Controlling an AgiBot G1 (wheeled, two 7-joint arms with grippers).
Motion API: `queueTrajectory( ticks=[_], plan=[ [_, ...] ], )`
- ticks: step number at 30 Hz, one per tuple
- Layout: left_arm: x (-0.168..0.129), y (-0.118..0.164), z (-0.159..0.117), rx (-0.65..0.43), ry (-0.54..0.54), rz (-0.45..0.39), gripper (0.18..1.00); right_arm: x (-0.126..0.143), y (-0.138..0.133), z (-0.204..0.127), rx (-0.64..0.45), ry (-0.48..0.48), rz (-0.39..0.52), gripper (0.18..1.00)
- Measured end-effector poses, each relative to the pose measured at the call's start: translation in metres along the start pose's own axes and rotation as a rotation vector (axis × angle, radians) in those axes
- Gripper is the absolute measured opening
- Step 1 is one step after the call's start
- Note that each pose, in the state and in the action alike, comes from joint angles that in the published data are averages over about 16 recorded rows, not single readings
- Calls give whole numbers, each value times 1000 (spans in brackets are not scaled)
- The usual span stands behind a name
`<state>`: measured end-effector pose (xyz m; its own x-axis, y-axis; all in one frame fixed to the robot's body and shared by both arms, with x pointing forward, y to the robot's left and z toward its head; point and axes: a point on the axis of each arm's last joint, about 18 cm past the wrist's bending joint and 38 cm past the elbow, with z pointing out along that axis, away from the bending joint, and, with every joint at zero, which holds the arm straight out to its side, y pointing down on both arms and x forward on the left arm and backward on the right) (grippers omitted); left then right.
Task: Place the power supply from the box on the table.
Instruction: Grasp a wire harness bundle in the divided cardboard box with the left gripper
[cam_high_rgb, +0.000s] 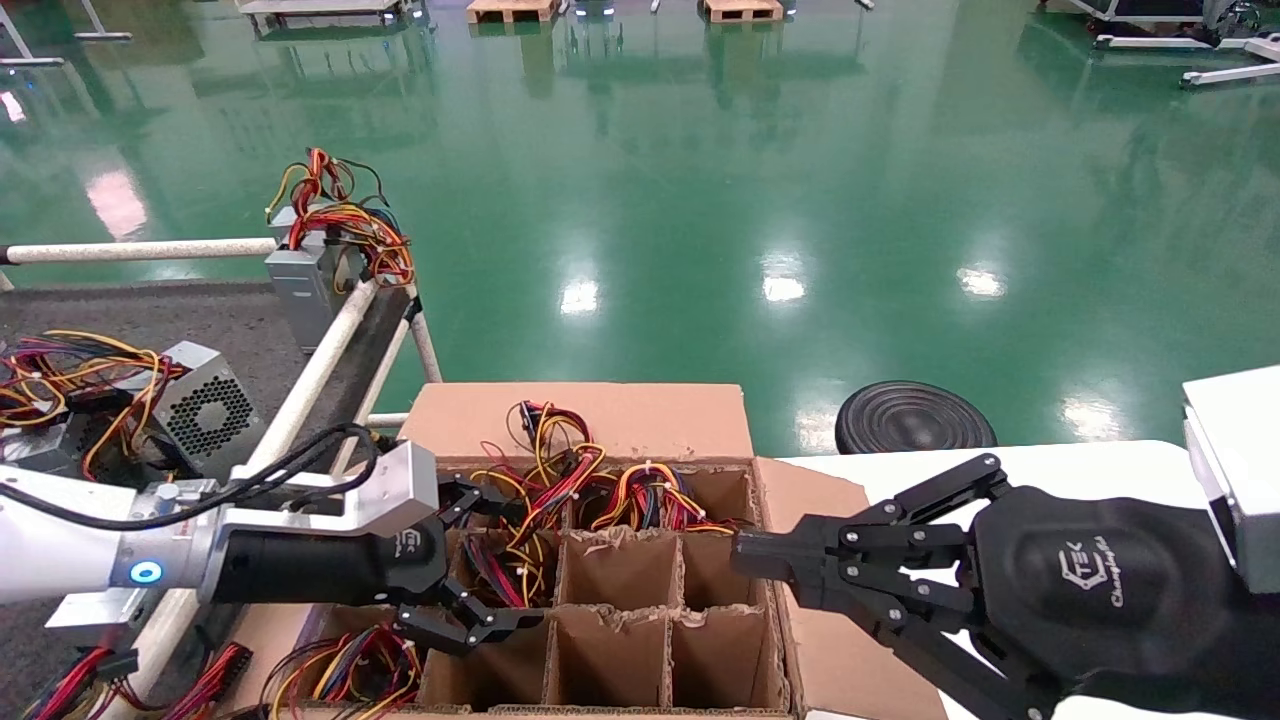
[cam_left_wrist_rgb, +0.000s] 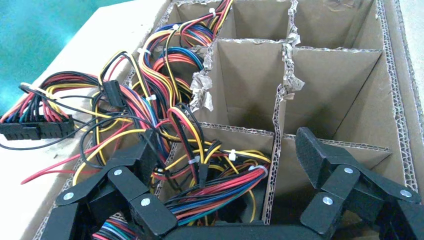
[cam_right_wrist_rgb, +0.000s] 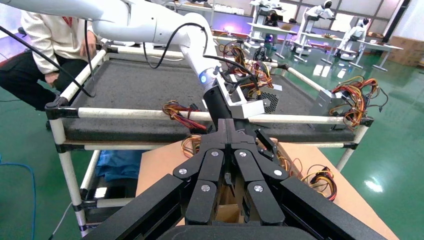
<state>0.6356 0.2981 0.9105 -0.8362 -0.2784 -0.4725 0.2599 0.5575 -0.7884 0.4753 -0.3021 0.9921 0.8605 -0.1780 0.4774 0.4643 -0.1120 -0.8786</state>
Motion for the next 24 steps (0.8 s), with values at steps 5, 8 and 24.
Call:
queueTrajectory(
  ticks=[5,8,24],
  plan=[
    [0,3,3,1,4,-4,1000,0,0,0,0,0,0,194],
    [-1,4,4,1,6,-5,1000,0,0,0,0,0,0,194],
    [-6,7,2,-6,3,5,951,0,0,0,0,0,0,194]
  ],
)
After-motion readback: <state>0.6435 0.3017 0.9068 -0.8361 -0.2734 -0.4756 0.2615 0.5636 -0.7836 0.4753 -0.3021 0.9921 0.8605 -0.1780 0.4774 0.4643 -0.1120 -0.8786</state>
